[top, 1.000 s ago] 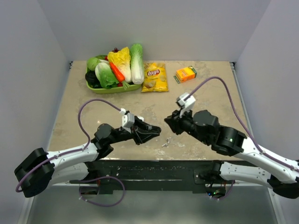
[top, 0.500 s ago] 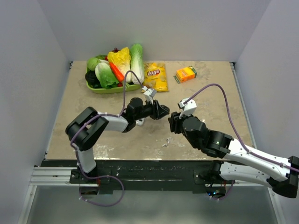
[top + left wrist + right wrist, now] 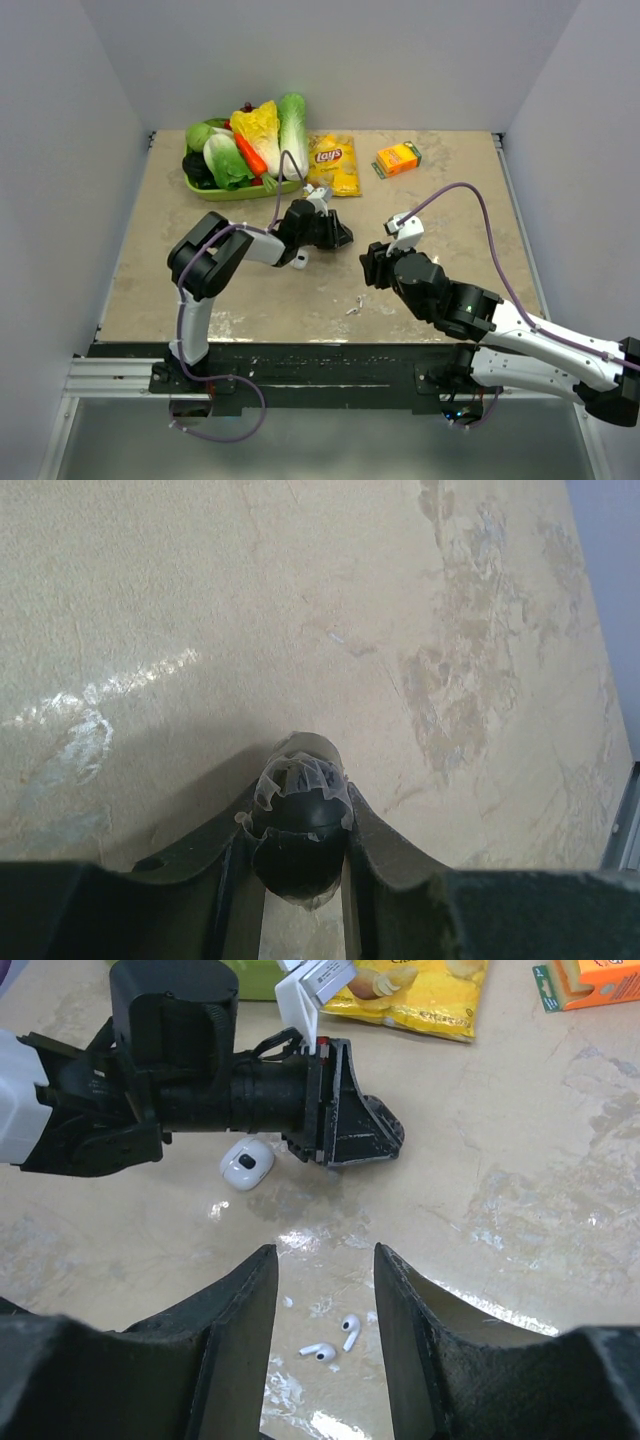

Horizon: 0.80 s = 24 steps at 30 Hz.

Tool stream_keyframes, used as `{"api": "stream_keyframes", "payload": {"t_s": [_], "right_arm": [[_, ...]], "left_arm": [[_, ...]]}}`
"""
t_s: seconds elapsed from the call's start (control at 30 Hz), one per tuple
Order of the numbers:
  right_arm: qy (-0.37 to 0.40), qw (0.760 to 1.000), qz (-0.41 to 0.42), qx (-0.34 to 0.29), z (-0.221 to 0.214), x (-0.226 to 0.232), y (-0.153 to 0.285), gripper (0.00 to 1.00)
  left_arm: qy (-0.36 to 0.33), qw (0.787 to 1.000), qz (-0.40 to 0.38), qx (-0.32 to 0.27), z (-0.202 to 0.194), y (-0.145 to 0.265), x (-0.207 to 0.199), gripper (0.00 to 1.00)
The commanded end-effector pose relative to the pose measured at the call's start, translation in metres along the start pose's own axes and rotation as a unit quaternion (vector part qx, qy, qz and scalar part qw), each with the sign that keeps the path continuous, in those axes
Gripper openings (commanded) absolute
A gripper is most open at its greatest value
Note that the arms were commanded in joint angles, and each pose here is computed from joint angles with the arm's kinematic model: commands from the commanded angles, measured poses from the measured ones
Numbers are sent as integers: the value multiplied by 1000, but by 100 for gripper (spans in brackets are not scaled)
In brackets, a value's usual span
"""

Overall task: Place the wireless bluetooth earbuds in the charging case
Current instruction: Place the charging case at the center of the board.

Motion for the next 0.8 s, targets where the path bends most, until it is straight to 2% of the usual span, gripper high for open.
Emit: {"api": "stream_keyframes", "payload": {"t_s": [0.0,0.17,0.33,0.4,0.43,0.47,0.67,0.77], "right_arm": [[-22,1000,3,-22,14,3,2,48],[-21,999,-4,-27,17,0,5,49],[-22,999,-8,-29,17,-3,7,50],[-23,999,-7,-28,17,-3,7,50],[-24,999,-6,-28,17,-3,7,50],[-24,999,-6,-29,17,-2,7,50],[-24,999,-2,-30,11,-3,5,50],[-30,999,-1,-33,5,-5,3,50]], "left_arm": [[10,999,35,17,-1,-6,13,27],[17,998,62,26,-9,3,23,42],[41,996,81,16,-12,27,36,49],[44,996,83,11,-9,35,40,57],[45,996,79,10,-7,39,38,87],[44,996,79,10,-7,42,38,99],[28,996,77,-37,24,72,18,100],[31,990,122,-60,37,97,17,100]]}}
Point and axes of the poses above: each gripper's point midway between its finger pads, its own y axis back along the fingers, its own x axis along the line the jaws close on, z = x × y, the point moved 4 cm from there along y, back along the fingers, and after that the axes turned 7 degrees about -y, right-handed, at the moved point
